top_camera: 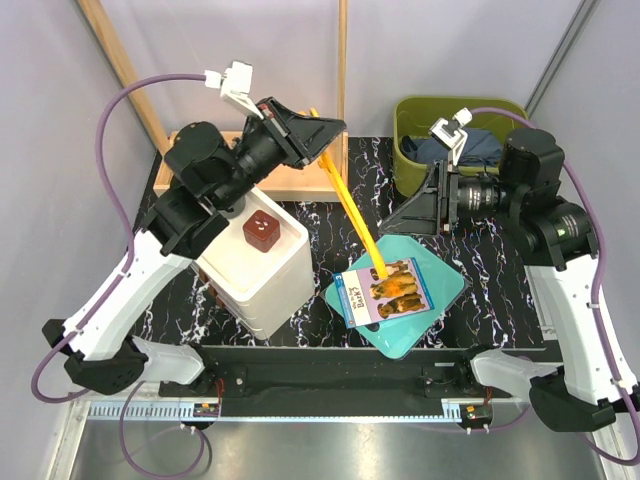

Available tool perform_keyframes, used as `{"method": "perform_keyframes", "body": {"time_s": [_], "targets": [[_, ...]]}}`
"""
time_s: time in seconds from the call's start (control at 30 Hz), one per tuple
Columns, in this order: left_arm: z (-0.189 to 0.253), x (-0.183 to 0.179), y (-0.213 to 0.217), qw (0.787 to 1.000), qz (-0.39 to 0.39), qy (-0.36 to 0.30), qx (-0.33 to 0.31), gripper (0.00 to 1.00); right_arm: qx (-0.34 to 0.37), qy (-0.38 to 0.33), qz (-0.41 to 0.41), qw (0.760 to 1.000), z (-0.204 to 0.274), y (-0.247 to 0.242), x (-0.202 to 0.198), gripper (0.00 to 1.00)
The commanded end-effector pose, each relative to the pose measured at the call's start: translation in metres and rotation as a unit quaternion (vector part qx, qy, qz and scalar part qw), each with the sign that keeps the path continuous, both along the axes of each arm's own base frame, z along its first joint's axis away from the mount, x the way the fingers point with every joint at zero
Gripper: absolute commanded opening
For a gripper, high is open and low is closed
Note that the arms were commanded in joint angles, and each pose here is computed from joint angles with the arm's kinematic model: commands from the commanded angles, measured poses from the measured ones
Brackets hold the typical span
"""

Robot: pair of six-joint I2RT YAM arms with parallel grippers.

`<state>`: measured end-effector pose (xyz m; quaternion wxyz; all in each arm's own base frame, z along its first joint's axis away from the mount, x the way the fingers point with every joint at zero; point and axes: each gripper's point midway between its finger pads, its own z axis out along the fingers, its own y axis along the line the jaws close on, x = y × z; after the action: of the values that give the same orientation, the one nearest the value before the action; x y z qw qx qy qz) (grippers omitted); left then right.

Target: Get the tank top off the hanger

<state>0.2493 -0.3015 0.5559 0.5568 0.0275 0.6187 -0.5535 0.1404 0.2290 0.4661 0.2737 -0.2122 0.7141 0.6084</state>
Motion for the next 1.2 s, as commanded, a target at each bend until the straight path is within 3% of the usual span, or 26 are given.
{"method": "perform_keyframes", "body": {"time_s": [0.0,0.4,0.73,1.17], "targets": [[0.038,-0.016,-0.002,0.998,-0.038,-0.032,-0.049,0.00,0.026,0.004,0.070,0.997,0.013,0.001,-0.020,0.78],[0.035,-0.008,-0.009,0.998,-0.037,-0.022,-0.048,0.00,0.013,0.050,0.069,0.996,-0.021,0.000,-0.025,0.59],[0.028,0.009,-0.004,0.999,0.006,0.002,-0.050,0.00,0.018,0.054,0.075,0.996,-0.021,-0.004,-0.037,0.51],[0.027,0.018,-0.016,0.998,-0.002,0.022,-0.059,0.00,0.016,0.057,0.074,0.996,-0.026,-0.002,-0.032,0.45]]}}
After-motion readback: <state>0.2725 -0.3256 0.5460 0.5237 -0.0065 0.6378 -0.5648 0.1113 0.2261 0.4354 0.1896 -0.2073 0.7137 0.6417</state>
